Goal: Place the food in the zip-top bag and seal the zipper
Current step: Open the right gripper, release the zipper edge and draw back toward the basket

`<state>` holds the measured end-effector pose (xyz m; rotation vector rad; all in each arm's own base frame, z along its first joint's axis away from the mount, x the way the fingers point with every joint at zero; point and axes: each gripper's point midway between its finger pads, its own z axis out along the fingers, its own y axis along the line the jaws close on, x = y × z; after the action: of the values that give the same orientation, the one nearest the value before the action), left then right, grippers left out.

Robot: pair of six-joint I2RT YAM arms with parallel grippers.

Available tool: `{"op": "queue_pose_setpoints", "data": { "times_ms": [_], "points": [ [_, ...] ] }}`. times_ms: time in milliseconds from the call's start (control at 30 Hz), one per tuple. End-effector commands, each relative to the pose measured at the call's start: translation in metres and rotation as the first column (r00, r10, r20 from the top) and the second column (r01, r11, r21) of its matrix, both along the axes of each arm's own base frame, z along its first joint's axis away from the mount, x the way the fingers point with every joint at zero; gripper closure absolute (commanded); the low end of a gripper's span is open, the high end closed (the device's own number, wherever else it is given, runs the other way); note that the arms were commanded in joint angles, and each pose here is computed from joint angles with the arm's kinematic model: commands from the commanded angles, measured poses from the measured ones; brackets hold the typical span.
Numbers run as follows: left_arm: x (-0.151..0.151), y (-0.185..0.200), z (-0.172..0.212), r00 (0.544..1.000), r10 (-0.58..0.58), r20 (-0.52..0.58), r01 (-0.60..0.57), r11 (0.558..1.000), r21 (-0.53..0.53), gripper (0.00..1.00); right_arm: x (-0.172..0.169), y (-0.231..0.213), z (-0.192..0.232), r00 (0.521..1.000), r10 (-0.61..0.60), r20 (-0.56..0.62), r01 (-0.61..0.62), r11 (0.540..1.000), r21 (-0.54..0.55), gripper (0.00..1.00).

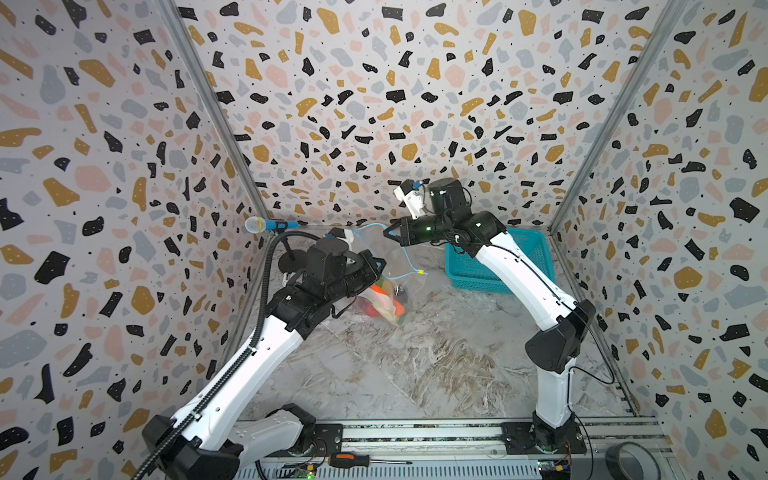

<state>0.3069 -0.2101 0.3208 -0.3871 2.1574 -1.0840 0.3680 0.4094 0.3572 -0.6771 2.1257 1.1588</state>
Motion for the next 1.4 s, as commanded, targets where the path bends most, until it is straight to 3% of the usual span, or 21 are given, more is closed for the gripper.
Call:
{"op": "queue_pose_setpoints", "data": {
  "times_ms": [0, 200, 367, 533, 700, 733, 833, 933, 1100, 1367],
  "points": [
    [0.005, -0.011, -0.010, 1.000, -0.023, -0.004, 0.022, 0.999, -0.030, 1.00, -0.001, 0.005, 0.022, 0.998, 0.033, 0.048, -0.037, 0.997, 0.071, 0.92],
    [0.014, -0.011, -0.017, 1.000, -0.023, -0.012, 0.023, 1.000, 0.000, 1.00, 0.008, 0.005, 0.025, 0.997, 0.039, 0.065, -0.044, 0.995, 0.087, 0.86],
    [0.020, -0.005, -0.007, 1.000, -0.007, 0.009, 0.007, 1.000, -0.004, 1.00, 0.017, -0.009, 0.051, 0.990, 0.022, 0.142, -0.038, 0.993, 0.115, 0.57],
    [0.025, -0.004, 0.006, 0.999, -0.008, 0.031, 0.007, 1.000, 0.004, 1.00, 0.006, -0.034, 0.084, 0.924, 0.018, 0.383, -0.058, 0.994, 0.094, 0.42],
    [0.026, -0.004, 0.005, 0.999, -0.010, 0.032, 0.010, 1.000, 0.003, 1.00, -0.032, -0.075, 0.087, 0.791, 0.015, 0.612, -0.139, 0.978, 0.155, 0.38],
    [0.026, -0.004, 0.005, 0.999, -0.011, 0.032, 0.011, 1.000, 0.003, 1.00, -0.042, -0.082, 0.087, 0.749, 0.005, 0.662, -0.163, 0.971, 0.176, 0.37],
    [0.027, -0.003, 0.004, 0.999, -0.014, 0.033, 0.013, 1.000, 0.003, 1.00, -0.079, -0.110, 0.075, 0.566, -0.066, 0.822, -0.184, 0.961, 0.205, 0.31],
    [0.027, -0.004, 0.004, 0.999, -0.020, 0.035, 0.020, 1.000, 0.002, 1.00, -0.096, -0.132, 0.054, 0.468, -0.138, 0.873, -0.135, 0.965, 0.225, 0.29],
    [0.026, -0.004, 0.003, 0.999, -0.021, 0.036, 0.021, 1.000, -0.004, 1.00, -0.095, -0.134, 0.008, 0.505, -0.130, 0.853, -0.132, 0.965, 0.225, 0.31],
    [0.023, -0.004, 0.002, 0.999, -0.024, 0.037, 0.025, 1.000, -0.009, 1.00, -0.087, -0.118, -0.017, 0.588, -0.113, 0.801, -0.227, 0.928, 0.297, 0.40]
  ]
}}
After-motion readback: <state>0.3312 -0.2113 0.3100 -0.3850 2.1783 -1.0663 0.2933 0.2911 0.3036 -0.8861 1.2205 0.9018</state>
